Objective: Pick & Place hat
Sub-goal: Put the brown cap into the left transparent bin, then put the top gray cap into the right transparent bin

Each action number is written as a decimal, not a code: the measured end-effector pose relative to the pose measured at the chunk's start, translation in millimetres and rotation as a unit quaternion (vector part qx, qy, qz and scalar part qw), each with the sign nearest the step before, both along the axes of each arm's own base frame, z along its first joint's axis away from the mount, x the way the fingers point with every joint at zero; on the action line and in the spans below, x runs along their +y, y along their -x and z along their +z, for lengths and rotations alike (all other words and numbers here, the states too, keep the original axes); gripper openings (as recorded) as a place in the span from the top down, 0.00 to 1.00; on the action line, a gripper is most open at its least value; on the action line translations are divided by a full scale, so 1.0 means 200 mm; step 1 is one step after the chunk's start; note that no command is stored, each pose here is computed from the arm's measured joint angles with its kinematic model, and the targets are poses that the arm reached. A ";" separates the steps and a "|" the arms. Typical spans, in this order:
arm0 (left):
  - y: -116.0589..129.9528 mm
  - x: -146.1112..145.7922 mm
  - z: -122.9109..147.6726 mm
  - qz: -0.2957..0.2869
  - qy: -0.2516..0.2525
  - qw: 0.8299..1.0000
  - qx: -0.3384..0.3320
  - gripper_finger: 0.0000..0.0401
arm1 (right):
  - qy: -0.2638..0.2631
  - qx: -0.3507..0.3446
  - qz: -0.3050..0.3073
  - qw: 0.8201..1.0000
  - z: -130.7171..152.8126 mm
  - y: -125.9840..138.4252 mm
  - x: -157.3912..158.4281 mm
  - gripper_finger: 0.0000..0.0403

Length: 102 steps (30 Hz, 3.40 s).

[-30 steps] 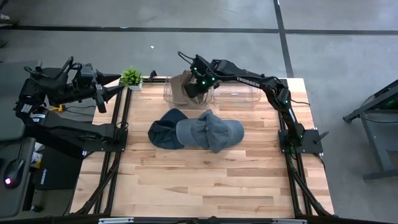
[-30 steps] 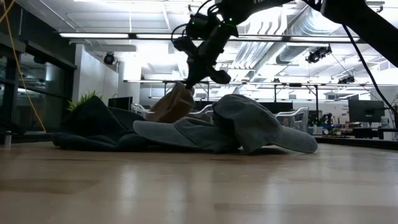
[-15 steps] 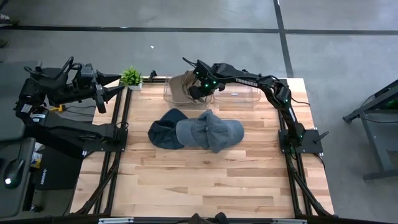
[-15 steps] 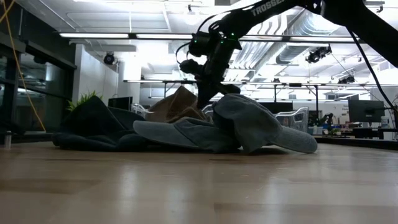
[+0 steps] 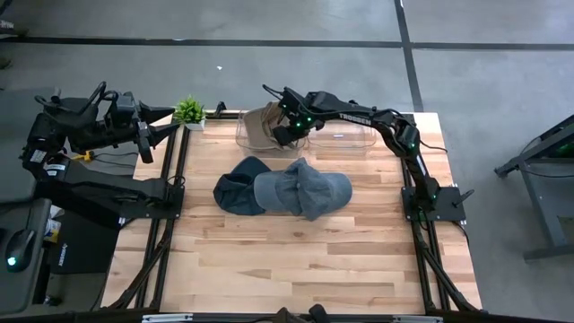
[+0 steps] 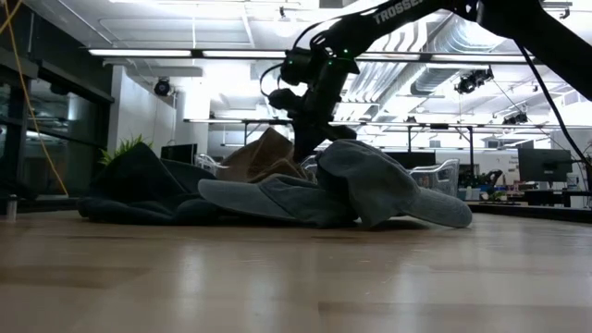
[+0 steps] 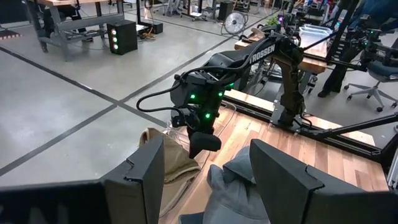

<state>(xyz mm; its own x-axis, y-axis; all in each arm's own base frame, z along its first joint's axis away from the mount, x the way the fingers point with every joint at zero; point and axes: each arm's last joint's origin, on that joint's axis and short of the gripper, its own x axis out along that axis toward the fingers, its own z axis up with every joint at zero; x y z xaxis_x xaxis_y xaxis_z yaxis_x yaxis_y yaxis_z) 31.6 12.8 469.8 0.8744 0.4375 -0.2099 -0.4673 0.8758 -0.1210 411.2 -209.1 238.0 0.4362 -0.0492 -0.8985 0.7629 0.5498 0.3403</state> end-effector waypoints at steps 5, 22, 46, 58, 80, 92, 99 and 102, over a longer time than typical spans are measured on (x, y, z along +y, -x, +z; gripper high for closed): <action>0.00 0.00 0.00 0.002 0.008 1.000 0.000 0.52 | 0.004 -0.003 0.011 1.000 0.00 0.00 0.00 0.80; 0.00 0.00 -0.01 0.005 0.019 1.000 0.006 0.52 | 0.055 -0.039 0.022 0.997 0.22 0.09 -0.02 0.56; 0.00 0.00 -0.01 0.009 0.030 0.999 0.000 0.52 | 0.134 -0.054 0.185 0.972 0.45 0.08 0.43 0.56; 0.00 0.00 -0.02 0.003 0.032 0.999 0.002 0.52 | 0.152 0.014 0.214 0.965 0.42 0.05 0.77 0.56; -0.11 -0.01 -0.22 0.017 0.165 0.983 0.079 0.52 | 0.081 0.094 0.079 0.989 0.18 0.18 1.09 0.56; -0.48 -0.03 -0.54 -0.056 0.242 0.968 0.046 0.52 | 0.057 0.031 -0.052 0.997 0.04 0.67 1.15 0.56; -0.69 -0.03 -0.70 -0.066 0.276 0.957 0.055 0.52 | 0.043 -0.021 -0.109 0.993 -0.04 0.91 1.12 0.56; -0.79 -0.03 -0.74 -0.072 0.281 0.955 0.068 0.52 | 0.040 -0.019 -0.132 0.990 -0.11 0.98 1.11 0.56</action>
